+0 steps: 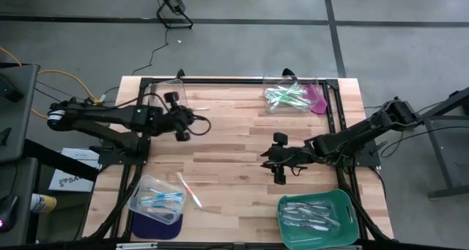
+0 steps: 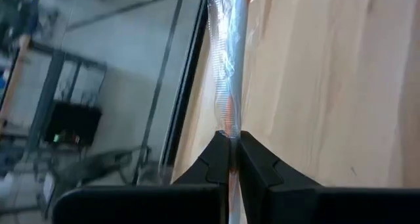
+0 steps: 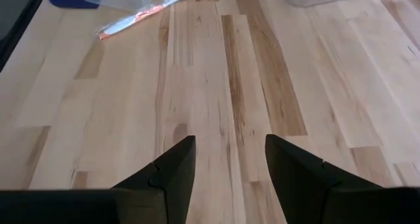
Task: Pick & Place Toothbrushes
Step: Put the orange toothbrush into the top left transparent bin
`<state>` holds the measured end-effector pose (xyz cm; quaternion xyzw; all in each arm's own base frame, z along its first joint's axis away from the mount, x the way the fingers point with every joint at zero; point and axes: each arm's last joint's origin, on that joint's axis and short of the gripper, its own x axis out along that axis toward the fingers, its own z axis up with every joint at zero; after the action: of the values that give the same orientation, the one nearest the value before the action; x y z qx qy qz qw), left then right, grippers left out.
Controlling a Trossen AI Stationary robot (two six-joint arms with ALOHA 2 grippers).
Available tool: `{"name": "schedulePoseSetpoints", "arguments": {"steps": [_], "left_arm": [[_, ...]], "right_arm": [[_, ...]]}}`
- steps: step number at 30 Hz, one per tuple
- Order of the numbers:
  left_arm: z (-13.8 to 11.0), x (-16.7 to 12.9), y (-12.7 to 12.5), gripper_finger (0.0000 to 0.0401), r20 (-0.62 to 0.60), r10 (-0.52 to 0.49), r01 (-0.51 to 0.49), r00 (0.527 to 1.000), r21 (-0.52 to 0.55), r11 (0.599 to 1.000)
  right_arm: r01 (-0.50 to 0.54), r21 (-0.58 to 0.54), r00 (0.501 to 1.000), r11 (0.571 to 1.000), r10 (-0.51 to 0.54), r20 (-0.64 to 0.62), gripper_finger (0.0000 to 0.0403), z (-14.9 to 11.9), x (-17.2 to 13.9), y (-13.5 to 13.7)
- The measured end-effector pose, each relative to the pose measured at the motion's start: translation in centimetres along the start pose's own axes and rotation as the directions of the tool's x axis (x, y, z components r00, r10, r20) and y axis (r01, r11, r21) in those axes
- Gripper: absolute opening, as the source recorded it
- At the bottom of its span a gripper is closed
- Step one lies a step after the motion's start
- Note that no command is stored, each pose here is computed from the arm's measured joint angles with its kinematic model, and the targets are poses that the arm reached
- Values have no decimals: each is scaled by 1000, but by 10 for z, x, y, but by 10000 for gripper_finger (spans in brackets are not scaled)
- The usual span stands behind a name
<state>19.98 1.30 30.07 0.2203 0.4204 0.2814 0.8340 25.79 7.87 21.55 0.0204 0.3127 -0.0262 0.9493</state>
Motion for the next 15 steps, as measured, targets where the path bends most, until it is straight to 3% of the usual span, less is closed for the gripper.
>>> {"name": "schedulePoseSetpoints", "arguments": {"steps": [10, 15], "left_arm": [[-35, 7, 14, 6, -319, 86, -74, 944, 50, 996], [-43, 18, 31, 6, -398, 87, -146, 913, -119, 982]], "right_arm": [[14, 1, 1000, 1000, -14, 20, 177, 2, 0, 0], [14, -1, 1000, 1000, -14, 20, 177, 2, 0, 0]]}}
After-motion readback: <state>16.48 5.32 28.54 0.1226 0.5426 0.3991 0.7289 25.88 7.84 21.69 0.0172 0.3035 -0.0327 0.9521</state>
